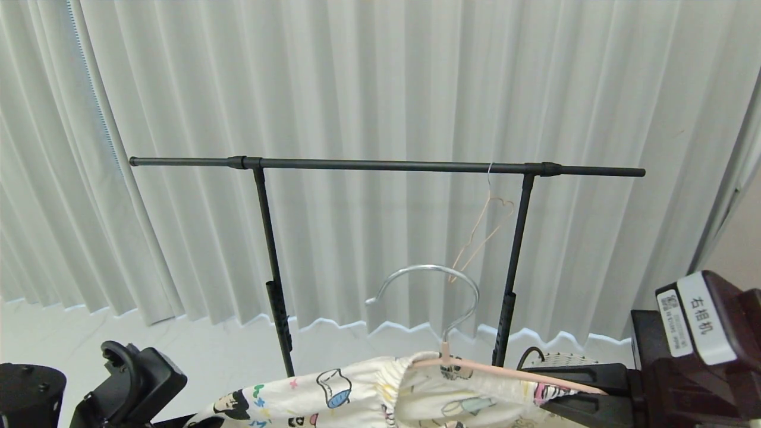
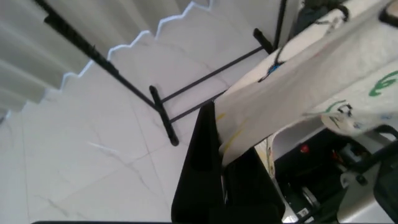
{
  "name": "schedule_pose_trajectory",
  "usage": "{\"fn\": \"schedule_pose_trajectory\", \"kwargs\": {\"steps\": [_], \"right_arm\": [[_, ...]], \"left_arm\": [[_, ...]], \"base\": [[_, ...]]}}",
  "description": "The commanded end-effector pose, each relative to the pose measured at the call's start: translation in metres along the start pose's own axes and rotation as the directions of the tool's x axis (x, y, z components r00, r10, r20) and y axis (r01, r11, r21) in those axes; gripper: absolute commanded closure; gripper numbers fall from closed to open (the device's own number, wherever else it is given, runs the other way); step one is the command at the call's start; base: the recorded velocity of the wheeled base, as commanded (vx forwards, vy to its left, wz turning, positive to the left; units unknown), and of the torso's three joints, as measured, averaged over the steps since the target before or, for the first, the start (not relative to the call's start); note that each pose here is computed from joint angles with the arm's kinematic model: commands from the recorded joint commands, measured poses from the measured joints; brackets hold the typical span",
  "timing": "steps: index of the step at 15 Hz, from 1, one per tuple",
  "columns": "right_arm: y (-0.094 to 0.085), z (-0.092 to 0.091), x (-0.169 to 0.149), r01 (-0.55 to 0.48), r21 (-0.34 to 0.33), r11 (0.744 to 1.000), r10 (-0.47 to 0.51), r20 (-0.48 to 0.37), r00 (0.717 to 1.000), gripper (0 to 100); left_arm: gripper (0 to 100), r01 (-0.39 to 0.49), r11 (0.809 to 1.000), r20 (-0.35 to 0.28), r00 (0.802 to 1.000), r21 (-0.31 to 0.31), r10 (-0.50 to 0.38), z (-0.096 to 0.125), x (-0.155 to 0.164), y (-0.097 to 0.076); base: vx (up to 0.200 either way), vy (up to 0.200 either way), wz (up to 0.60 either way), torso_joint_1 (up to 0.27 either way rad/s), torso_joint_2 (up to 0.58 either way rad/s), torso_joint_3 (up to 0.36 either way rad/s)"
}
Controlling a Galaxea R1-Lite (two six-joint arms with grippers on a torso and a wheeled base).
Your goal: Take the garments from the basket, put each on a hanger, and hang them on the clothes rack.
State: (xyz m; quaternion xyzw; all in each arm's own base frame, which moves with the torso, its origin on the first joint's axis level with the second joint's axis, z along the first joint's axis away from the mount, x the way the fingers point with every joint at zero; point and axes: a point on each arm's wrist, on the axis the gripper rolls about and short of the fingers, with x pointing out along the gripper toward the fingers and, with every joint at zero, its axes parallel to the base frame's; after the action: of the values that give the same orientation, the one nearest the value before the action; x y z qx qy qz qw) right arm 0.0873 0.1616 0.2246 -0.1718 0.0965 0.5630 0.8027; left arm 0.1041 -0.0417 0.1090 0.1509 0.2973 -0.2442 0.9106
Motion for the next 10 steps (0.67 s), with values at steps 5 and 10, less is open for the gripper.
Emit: {"fn": "schedule_pose_trajectory", "kwargs": {"steps": [5, 10], "right_arm": [[-0.0036, 0.0022, -0.0039, 0.024, 0.030, 0.999, -0.025, 0.017, 1.000, 100], [-0.0064, 0.0081, -0.0024, 0.076, 0.100, 0.992, -0.082, 0.055, 0.995, 100]], "left_arm": [[100, -0.062, 0.994, -0.038, 0.998, -0.093, 0.058, -0.0102, -0.0005, 0.0069], [0, -0.030, 0.998, 0.040, 0.999, -0.062, 0.032, -0.0051, -0.0091, 0.0012]], "base": [[0.000, 0.000, 0.00, 0.000, 0.00, 0.000], [0.000, 0.000, 0.00, 0.000, 0.00, 0.000]]}}
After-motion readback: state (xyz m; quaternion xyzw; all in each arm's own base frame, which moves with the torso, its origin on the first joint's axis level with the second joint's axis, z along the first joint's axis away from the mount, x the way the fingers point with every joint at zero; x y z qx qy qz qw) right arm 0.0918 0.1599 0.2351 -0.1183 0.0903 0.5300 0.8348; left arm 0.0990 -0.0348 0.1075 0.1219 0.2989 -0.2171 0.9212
